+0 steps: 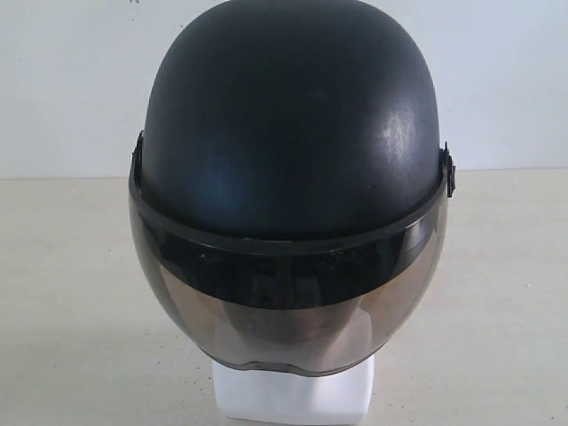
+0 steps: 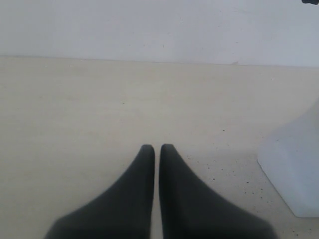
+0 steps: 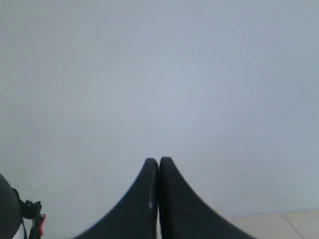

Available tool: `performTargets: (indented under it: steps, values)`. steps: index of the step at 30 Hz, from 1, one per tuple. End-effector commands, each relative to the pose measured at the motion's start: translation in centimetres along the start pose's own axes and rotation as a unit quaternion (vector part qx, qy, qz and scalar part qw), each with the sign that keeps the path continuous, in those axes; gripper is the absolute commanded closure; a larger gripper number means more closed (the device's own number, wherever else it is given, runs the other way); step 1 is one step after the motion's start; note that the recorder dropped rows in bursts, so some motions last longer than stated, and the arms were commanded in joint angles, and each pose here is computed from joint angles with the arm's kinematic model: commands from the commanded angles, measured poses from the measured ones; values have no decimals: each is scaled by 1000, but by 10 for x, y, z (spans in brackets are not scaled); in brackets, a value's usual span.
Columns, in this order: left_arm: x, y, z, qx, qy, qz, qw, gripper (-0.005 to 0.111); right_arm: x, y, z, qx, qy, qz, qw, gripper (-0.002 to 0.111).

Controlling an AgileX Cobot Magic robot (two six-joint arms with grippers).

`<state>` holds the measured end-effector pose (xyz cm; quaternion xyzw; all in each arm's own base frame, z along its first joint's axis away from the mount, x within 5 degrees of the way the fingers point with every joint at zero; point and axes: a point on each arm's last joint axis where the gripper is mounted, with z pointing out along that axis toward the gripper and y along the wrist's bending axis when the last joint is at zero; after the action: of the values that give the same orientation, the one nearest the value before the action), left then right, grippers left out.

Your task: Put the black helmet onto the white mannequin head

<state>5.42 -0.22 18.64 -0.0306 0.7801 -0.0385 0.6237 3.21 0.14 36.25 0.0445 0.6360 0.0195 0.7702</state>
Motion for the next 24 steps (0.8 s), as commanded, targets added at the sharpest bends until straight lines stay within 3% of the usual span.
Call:
performTargets:
  steps: [1,6,12,24]
  values:
    - [1,0,0,3,1,3,1000,102,54,-8,-12,9,-61,51,997,108]
    - [1,0,0,3,1,3,1000,102,122,-17,-4,17,-8,160,987,108]
    - [1,0,0,3,1,3,1000,102,155,-12,-5,-34,78,29,996,108]
    - [1,0,0,3,1,3,1000,102,181,-8,-14,-62,230,5,971,108]
